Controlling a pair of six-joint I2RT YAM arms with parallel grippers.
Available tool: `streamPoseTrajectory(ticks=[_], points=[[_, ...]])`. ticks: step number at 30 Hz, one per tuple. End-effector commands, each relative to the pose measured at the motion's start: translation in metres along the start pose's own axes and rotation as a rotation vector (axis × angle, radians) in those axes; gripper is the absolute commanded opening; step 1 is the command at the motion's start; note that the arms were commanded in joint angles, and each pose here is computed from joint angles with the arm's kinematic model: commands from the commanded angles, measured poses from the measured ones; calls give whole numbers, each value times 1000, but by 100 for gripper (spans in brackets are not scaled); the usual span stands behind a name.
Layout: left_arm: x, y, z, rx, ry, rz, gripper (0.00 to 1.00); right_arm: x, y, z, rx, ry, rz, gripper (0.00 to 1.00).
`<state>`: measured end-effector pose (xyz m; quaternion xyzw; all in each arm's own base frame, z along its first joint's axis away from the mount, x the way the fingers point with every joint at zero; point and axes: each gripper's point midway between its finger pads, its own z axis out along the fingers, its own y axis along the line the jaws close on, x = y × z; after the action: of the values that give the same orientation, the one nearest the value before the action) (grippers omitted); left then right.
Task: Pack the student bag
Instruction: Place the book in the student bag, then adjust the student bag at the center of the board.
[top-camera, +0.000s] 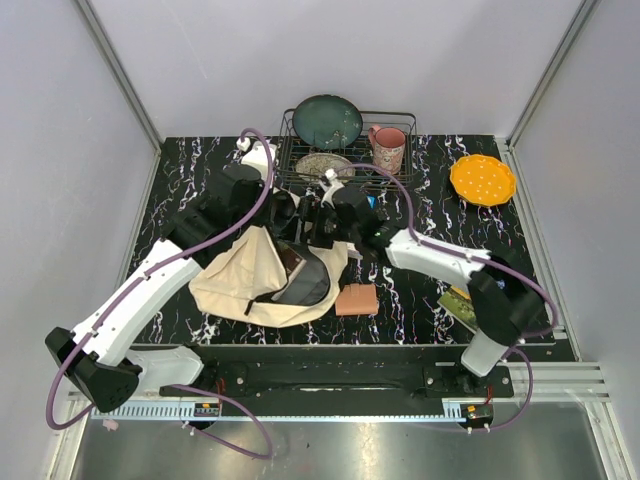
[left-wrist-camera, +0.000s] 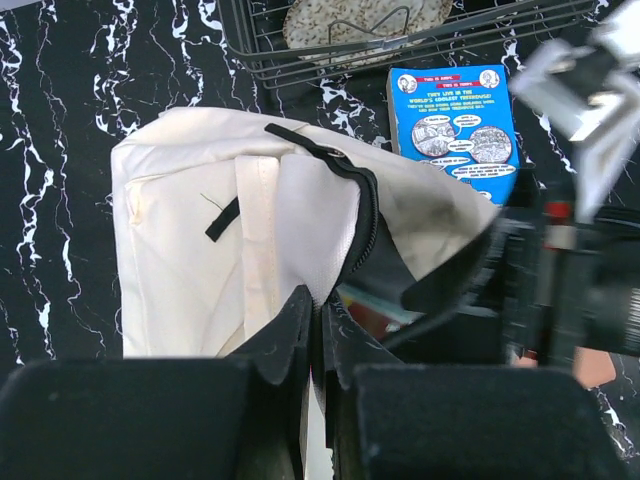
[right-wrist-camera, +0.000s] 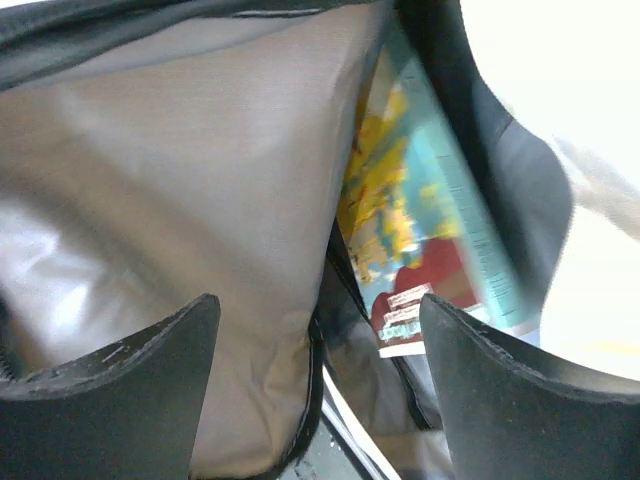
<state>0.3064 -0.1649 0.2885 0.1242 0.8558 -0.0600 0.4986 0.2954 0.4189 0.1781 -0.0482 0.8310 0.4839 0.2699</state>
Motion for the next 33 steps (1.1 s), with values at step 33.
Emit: streamPoseTrajectory(ticks=[33], points=[[-6, 13, 8, 6, 15, 171, 0, 56, -130, -59, 227, 174, 171, 80]])
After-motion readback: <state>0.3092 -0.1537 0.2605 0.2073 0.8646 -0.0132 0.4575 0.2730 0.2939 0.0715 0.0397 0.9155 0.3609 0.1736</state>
